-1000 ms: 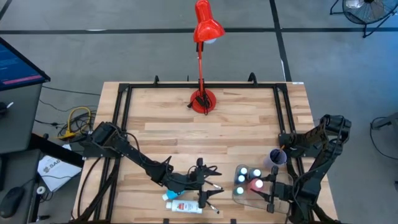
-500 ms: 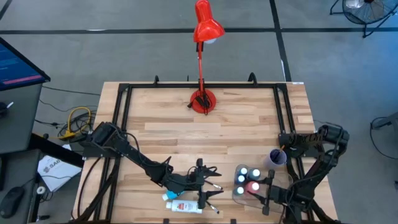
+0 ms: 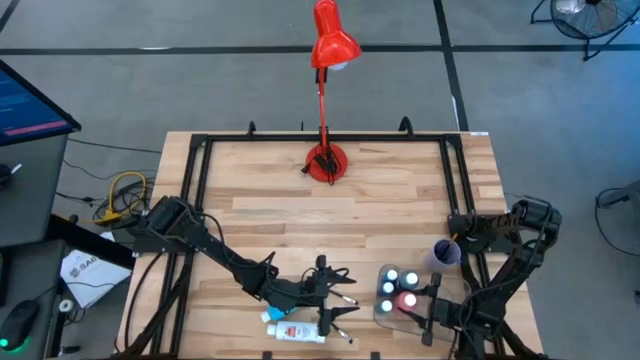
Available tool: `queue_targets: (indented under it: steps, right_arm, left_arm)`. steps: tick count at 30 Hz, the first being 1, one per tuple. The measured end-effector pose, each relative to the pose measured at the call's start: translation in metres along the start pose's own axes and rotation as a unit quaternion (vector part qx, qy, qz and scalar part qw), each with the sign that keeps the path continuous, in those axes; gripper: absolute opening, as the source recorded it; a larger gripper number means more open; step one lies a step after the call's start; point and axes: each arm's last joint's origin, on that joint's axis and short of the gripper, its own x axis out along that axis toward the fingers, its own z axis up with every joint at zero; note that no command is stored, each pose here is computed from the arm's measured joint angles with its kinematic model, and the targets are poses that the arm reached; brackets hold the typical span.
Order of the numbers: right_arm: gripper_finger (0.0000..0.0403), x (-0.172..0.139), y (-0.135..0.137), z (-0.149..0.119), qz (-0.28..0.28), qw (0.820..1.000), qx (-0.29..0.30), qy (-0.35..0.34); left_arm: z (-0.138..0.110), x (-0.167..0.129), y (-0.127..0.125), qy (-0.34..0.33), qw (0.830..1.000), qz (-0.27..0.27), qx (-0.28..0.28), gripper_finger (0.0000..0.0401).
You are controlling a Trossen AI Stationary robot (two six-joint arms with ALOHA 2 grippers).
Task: Pick & Place Paint Supplies
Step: Put the pink paint bottle into the transparent bin
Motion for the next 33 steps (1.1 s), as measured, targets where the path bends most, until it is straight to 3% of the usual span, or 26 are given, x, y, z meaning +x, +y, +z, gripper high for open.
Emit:
queue_targets:
  steps: [18,33]
  right_arm:
    - [0.0249,0.0000,-0.0016,-0.0027,0.006,0.999,0.020,0.026]
    - [0.0257,-0.0002,-0.0010,-0.0019,0.005,0.999,0.028,0.018]
  left_arm:
    - [0.0000,0.0000,0.0000,0.000,1.000,0.000,0.000,0.0273]
    - [-0.0005,0.0000,0.0001,0.002,1.000,0.000,0.001,0.0273]
